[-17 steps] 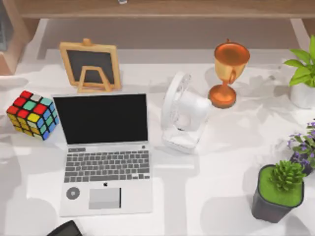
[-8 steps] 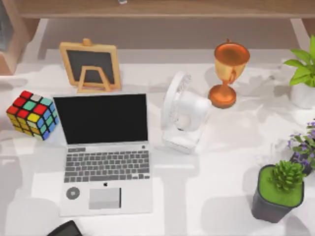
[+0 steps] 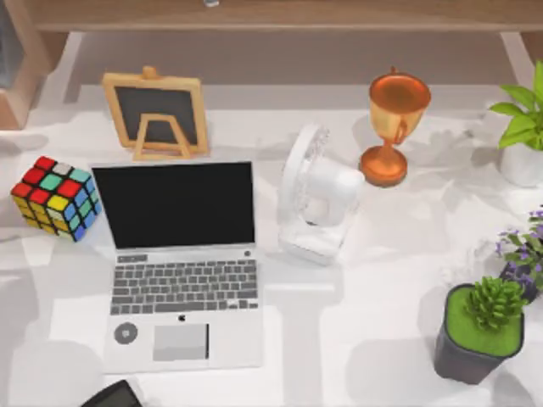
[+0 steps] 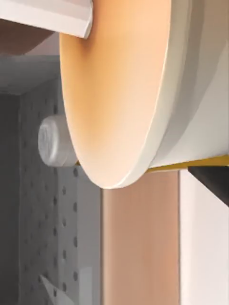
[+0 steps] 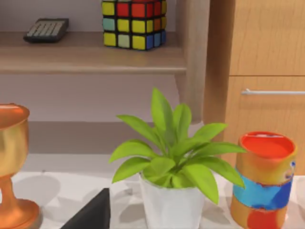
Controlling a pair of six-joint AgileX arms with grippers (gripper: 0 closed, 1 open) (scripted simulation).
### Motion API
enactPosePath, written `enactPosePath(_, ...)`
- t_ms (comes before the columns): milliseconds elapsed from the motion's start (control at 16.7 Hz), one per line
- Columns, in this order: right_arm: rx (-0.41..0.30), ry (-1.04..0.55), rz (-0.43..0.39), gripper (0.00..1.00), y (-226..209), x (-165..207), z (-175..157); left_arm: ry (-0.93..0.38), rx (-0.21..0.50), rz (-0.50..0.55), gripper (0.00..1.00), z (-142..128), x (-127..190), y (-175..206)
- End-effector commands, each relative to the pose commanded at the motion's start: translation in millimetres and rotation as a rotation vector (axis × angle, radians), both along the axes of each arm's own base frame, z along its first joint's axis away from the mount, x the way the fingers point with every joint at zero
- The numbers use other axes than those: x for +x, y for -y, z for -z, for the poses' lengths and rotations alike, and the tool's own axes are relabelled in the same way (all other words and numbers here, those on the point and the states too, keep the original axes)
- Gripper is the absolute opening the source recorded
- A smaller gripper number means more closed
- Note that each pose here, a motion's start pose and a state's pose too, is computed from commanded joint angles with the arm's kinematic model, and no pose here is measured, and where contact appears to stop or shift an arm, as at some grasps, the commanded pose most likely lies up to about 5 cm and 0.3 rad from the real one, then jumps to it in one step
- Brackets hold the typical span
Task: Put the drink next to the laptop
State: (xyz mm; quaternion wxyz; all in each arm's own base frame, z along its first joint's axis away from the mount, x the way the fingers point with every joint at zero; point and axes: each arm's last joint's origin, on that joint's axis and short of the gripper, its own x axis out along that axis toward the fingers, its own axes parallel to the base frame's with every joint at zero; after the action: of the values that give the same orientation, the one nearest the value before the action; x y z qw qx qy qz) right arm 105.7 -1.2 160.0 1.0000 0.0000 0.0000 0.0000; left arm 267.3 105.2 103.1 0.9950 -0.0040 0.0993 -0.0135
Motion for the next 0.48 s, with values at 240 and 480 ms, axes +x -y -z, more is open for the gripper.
enactPosePath(240, 0.0, 0.0, 0.0, 1.0, 0.0, 0.0, 0.0, 0.013, 0.006, 0.005, 0.0, -3.4, 1.7, 0.5)
enactPosePath(480, 0.0, 0.0, 0.0, 1.0, 0.0, 0.0, 0.0, 0.013, 0.006, 0.004, 0.0, -8.1, 1.7, 0.5)
